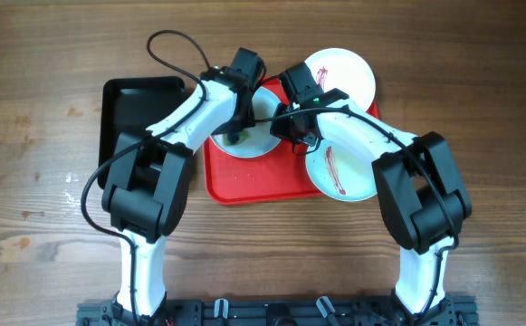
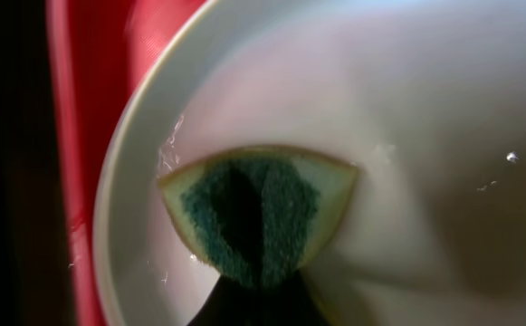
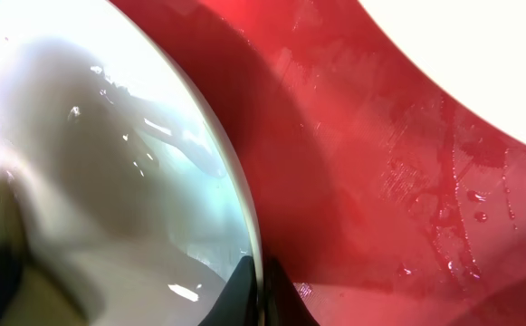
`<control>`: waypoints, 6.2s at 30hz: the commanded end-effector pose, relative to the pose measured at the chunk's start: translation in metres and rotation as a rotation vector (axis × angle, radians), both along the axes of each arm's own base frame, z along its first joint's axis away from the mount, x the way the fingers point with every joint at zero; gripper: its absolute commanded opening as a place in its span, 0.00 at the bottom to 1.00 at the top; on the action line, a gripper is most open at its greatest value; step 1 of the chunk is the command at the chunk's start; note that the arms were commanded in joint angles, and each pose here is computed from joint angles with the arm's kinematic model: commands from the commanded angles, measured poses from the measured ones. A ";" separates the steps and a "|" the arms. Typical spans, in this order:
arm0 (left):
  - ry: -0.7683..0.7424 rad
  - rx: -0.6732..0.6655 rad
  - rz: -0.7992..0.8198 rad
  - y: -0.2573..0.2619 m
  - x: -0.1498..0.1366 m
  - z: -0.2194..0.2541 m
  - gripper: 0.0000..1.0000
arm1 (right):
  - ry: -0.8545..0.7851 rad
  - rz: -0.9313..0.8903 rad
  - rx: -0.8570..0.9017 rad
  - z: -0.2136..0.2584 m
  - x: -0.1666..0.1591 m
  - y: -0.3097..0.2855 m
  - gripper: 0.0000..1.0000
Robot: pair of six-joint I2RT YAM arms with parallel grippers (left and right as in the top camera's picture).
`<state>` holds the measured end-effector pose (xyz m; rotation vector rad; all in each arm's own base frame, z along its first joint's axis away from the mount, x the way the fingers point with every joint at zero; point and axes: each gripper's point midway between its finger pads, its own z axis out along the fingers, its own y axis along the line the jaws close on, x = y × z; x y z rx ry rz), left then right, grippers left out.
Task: Clean dirty plates on tray and stack at the side
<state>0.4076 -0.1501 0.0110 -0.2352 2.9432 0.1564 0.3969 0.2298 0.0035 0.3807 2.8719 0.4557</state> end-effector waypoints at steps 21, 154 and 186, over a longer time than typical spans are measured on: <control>-0.050 -0.203 0.035 -0.013 0.008 0.119 0.04 | -0.181 0.251 -0.011 -0.003 0.024 0.017 0.07; -0.028 -0.327 0.105 0.015 0.021 0.121 0.04 | -0.173 0.350 0.070 0.093 0.002 -0.064 0.32; -0.025 -0.325 0.105 0.015 0.020 0.121 0.04 | -0.018 0.231 -0.142 -0.015 0.001 -0.043 0.27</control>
